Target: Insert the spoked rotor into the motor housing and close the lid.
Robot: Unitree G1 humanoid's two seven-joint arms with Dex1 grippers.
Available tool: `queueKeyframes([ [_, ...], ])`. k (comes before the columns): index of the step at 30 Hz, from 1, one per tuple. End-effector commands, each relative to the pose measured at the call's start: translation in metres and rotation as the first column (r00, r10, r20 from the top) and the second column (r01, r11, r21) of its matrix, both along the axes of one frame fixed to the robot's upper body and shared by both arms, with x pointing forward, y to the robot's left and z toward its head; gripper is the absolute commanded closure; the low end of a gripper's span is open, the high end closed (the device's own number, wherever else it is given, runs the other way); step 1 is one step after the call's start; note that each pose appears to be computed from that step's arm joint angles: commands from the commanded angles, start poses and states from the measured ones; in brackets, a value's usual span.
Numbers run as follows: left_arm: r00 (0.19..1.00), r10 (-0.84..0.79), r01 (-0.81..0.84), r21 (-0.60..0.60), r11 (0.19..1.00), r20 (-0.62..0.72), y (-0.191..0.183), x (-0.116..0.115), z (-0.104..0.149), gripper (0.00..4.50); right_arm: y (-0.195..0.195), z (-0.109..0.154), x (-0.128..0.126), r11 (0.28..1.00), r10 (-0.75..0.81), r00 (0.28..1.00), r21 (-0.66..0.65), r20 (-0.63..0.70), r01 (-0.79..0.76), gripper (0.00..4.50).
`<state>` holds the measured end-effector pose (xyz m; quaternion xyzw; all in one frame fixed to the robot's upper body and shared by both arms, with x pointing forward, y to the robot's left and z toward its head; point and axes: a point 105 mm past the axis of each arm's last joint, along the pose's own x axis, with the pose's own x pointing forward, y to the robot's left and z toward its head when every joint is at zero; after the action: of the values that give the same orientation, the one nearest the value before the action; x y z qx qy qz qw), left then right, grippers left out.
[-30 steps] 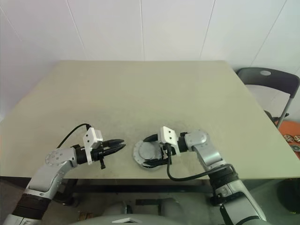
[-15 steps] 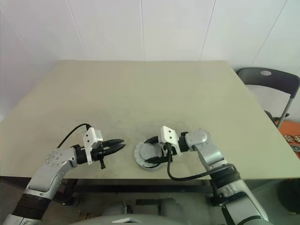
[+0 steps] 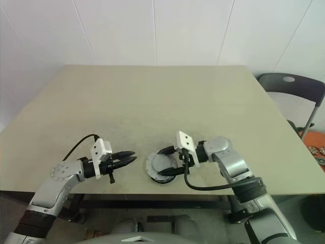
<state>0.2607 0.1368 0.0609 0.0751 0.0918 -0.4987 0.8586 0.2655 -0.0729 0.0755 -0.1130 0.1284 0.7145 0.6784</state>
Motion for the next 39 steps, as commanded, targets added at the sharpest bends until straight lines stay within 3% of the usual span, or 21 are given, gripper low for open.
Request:
queueKeyframes([
  [1, 0.999, -0.022, 0.022, -0.005, 1.000, 0.038, -0.005, 0.002, 0.009, 3.58, 0.003, 0.015, 0.004, 1.000, 0.028, 0.995, -0.011, 0.097, -0.027, 1.33],
  [25, 0.999, -0.027, 0.027, -0.003, 1.000, 0.039, -0.008, 0.002, 0.007, 3.58, -0.009, -0.006, 0.005, 0.995, 0.018, 0.996, -0.100, 0.084, -0.010, 1.33],
  [32, 0.999, -0.026, 0.026, -0.003, 1.000, 0.039, -0.009, 0.003, 0.006, 3.58, -0.015, -0.026, 0.011, 0.982, -0.010, 0.990, -0.187, 0.144, 0.037, 1.33],
  [39, 0.998, -0.031, 0.032, -0.022, 0.999, 0.056, -0.015, 0.007, 0.011, 3.58, -0.020, -0.039, 0.008, 0.969, -0.031, 0.995, -0.240, 0.093, 0.053, 1.33],
])
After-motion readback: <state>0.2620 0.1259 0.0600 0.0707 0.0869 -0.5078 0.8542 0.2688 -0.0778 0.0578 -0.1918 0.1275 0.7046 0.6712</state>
